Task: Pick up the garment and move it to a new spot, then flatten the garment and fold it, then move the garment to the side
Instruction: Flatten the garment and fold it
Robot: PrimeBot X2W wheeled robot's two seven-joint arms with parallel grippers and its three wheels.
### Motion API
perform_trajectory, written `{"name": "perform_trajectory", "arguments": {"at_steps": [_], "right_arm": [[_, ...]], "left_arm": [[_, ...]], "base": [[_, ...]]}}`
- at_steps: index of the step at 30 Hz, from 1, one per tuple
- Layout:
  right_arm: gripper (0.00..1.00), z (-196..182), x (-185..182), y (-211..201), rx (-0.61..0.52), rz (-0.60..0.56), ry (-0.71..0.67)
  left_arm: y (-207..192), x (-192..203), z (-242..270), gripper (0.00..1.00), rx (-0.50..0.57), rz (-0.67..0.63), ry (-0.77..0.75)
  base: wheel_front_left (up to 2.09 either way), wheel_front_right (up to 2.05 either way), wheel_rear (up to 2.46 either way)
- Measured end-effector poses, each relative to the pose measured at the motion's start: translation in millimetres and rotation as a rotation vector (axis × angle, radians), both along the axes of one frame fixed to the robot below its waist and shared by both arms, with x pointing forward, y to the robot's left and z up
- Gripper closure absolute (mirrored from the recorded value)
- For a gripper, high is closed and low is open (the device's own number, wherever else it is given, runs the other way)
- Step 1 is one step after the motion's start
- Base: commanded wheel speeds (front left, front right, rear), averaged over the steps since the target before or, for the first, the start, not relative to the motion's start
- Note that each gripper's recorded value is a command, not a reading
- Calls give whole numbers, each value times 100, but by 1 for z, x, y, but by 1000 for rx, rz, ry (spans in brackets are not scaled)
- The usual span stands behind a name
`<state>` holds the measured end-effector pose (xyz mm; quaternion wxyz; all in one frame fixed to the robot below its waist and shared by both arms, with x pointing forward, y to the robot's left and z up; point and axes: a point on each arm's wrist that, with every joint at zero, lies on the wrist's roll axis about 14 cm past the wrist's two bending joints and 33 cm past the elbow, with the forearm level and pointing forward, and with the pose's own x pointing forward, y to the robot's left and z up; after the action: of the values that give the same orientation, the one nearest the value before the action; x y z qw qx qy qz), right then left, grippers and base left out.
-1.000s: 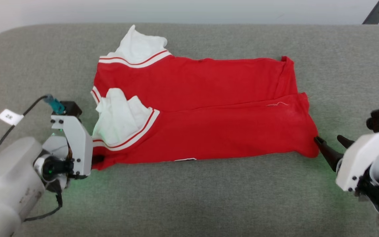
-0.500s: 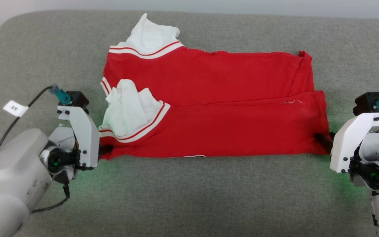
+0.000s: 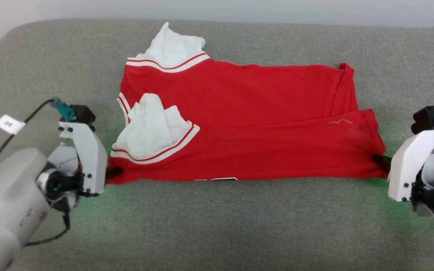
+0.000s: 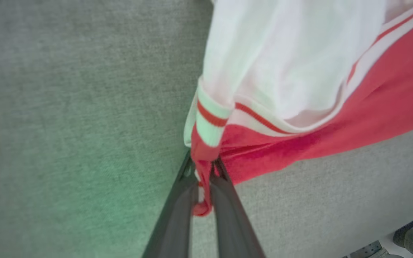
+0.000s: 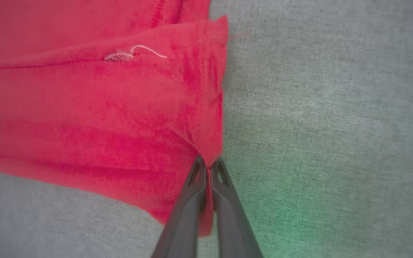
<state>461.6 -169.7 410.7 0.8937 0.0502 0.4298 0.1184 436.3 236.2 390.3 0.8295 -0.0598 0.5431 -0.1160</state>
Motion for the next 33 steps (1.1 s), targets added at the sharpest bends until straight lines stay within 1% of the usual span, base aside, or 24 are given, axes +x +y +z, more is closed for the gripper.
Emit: {"name": "perform_trajectory", "arguments": {"at_steps": [5,11,12,21,22,24,25,26,27,31,33], "right_arm": [[100,10,-11,-5,-13,15,-3],[100,17,-25,-9,-26,34,12],[100,18,-32,-9,-23,42,22],[100,7,-71,-10,-6,38,109],[100,5,-74,-9,-2,38,117],[100,1,-81,-8,3,35,135],[78,0,-82,-6,6,34,136],[55,0,-83,-5,5,34,135],[0,0,-83,-5,4,34,133],[0,0,-84,-3,9,30,118],[0,6,-79,-3,15,23,89]], "left_arm": [[11,-10,10,100,38,-7,8],[12,-25,16,100,65,-28,22],[10,-33,19,100,71,-36,27],[3,-70,10,100,83,-59,69],[2,-73,8,89,83,-57,74],[3,-79,2,60,96,-64,87],[2,-81,0,29,94,-62,88],[2,-81,-1,2,92,-59,92],[2,-81,-2,0,93,-54,88],[1,-77,-1,0,93,-49,83],[0,-73,3,0,92,-51,76]], "base": [[0,0,0],[0,0,0],[0,0,0],[0,0,0],[0,0,0],[0,0,0],[0,0,0],[0,0,0],[0,0,0],[0,0,0],[0,0,0]]}}
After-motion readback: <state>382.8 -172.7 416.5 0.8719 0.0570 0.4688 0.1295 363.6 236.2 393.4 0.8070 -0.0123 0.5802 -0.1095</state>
